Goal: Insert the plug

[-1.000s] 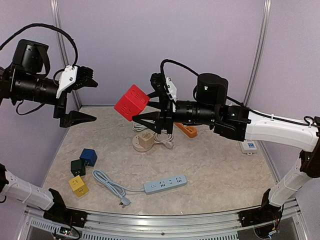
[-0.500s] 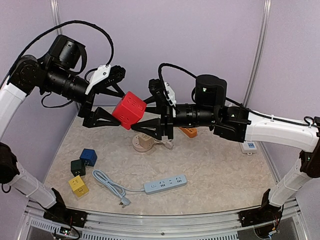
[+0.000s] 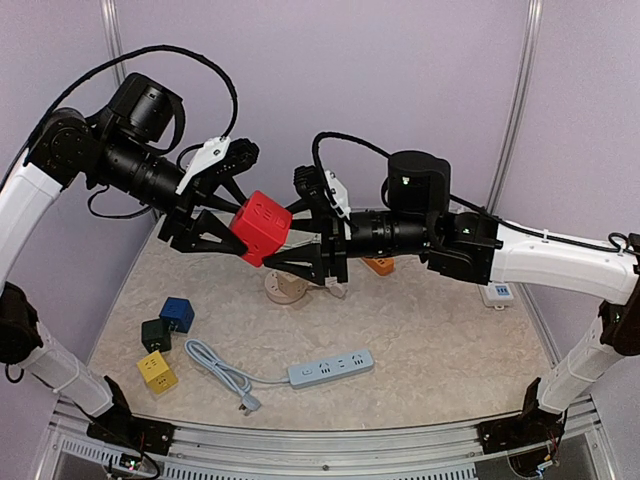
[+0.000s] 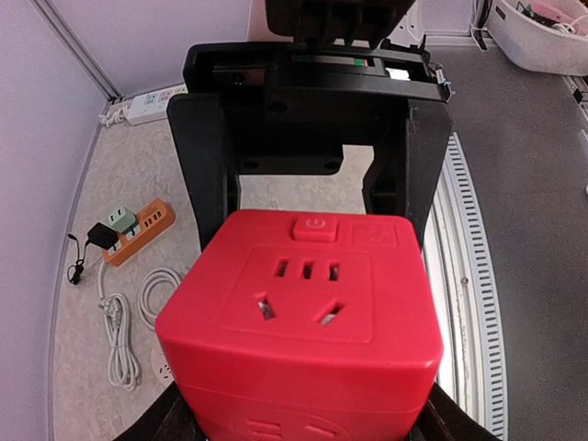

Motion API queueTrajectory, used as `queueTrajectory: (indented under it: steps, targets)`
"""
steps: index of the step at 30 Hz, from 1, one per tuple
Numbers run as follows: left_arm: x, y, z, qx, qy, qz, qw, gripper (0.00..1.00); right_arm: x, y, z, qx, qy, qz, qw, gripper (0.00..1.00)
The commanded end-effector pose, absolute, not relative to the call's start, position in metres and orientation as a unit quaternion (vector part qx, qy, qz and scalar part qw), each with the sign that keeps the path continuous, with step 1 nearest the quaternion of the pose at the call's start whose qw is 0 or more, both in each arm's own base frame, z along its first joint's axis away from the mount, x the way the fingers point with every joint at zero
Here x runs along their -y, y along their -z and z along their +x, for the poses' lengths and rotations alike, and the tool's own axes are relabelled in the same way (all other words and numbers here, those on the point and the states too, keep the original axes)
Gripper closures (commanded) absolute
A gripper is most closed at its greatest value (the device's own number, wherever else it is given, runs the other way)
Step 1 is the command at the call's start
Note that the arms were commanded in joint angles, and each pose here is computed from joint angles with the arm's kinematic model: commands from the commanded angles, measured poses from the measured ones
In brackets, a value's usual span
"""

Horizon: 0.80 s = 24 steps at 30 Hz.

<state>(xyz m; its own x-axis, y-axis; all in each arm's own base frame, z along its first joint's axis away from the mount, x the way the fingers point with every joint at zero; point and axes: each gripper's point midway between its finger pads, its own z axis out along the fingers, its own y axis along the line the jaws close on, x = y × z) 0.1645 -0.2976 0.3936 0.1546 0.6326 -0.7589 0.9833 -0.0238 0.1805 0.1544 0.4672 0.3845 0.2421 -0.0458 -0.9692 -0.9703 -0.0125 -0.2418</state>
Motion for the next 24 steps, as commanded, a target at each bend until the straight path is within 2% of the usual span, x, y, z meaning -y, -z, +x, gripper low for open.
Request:
queueTrajectory:
  steps: [1,2,3,4,6,7,19,22,24]
  targets:
    - [0.299,-0.395,0.158,-0.601,0.248,0.675,0.351,1.0,-0.466,-0.412,0.152,-0.429,-0.429,-0.558,0.566,1.0]
    - [0.298,-0.396,0.162,-0.607,0.24,0.669,0.357,1.0,-0.466,-0.411,0.157,-0.443,-0.423,-0.551,0.567,1.0]
    - [0.296,-0.397,0.167,-0.615,0.228,0.661,0.364,1.0,-0.465,-0.41,0.164,-0.465,-0.413,-0.541,0.566,0.94]
    - [0.294,-0.396,0.172,-0.624,0.215,0.655,0.369,1.0,-0.464,-0.409,0.172,-0.487,-0.399,-0.533,0.566,0.7]
    - [0.29,-0.393,0.184,-0.642,0.183,0.643,0.376,1.0,-0.46,-0.406,0.181,-0.525,-0.375,-0.527,0.554,0.1]
    - [0.288,-0.391,0.188,-0.649,0.171,0.638,0.378,1.0,-0.459,-0.411,0.183,-0.533,-0.373,-0.524,0.55,0.01]
    - [0.291,-0.39,0.185,-0.645,0.174,0.642,0.376,1.0,-0.484,-0.397,0.178,-0.543,-0.398,-0.552,0.492,0.01]
    - [0.292,-0.388,0.183,-0.643,0.177,0.646,0.372,1.0,-0.49,-0.395,0.179,-0.544,-0.399,-0.555,0.487,0.05]
    - [0.292,-0.388,0.181,-0.64,0.182,0.649,0.369,1.0,-0.492,-0.396,0.18,-0.542,-0.4,-0.554,0.49,0.11]
